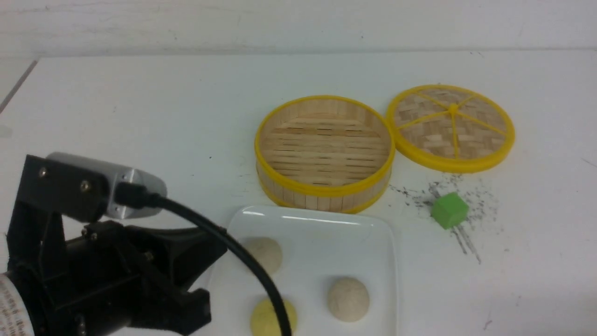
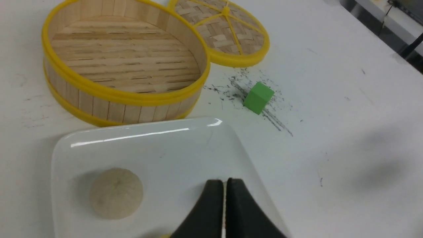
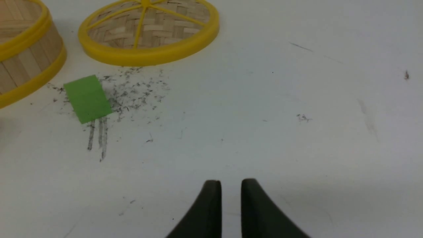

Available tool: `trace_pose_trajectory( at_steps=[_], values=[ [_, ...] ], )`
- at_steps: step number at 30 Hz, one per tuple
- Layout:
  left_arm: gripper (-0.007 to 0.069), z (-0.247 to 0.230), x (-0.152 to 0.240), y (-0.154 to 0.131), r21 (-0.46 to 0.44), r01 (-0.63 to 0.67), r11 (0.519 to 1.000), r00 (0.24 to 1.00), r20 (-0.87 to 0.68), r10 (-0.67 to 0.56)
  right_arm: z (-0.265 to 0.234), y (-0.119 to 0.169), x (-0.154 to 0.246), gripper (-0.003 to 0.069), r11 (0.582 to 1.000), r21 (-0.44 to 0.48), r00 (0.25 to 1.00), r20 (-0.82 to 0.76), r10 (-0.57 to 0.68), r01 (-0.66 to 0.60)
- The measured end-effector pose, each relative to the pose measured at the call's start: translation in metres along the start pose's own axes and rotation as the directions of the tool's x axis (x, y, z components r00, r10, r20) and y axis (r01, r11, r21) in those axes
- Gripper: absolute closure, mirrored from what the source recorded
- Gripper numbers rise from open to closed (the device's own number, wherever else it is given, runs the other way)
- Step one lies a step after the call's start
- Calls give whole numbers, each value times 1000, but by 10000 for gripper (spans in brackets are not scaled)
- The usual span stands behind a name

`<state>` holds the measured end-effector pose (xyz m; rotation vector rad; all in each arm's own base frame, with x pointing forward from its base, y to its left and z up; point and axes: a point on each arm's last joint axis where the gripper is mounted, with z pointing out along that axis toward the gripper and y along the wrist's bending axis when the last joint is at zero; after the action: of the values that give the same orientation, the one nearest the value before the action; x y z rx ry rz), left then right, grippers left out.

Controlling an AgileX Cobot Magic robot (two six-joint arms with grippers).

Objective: Put the steamed buns into the plate on the white tablecloth.

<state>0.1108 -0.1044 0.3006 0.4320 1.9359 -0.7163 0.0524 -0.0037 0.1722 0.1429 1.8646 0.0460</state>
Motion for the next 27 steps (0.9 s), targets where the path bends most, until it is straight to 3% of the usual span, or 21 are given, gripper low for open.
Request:
trace_pose_trajectory(
  at_steps=[3, 12, 13, 19, 27],
  values=[
    [582, -5, 3, 7, -32, -46, 998, 999, 15, 46, 0, 0, 0, 537, 1000, 0, 1000, 0, 0, 0],
    [573, -46, 54, 52, -312, -13, 950, 986, 153, 64, 0, 0, 0, 524, 1000, -1, 1000, 0, 2, -2],
    [571, -54, 71, 59, -381, 3, 924, 980, 184, 73, 0, 0, 0, 523, 1000, -1, 1000, 0, 2, -2],
    [571, -64, 113, 76, -552, 64, 832, 970, 232, 79, 0, 0, 0, 512, 1000, -1, 1000, 0, 2, -2],
    [566, -63, 136, 82, -592, 57, 804, 976, 203, 80, 0, 0, 0, 501, 1000, -1, 1000, 0, 2, -2]
  ],
)
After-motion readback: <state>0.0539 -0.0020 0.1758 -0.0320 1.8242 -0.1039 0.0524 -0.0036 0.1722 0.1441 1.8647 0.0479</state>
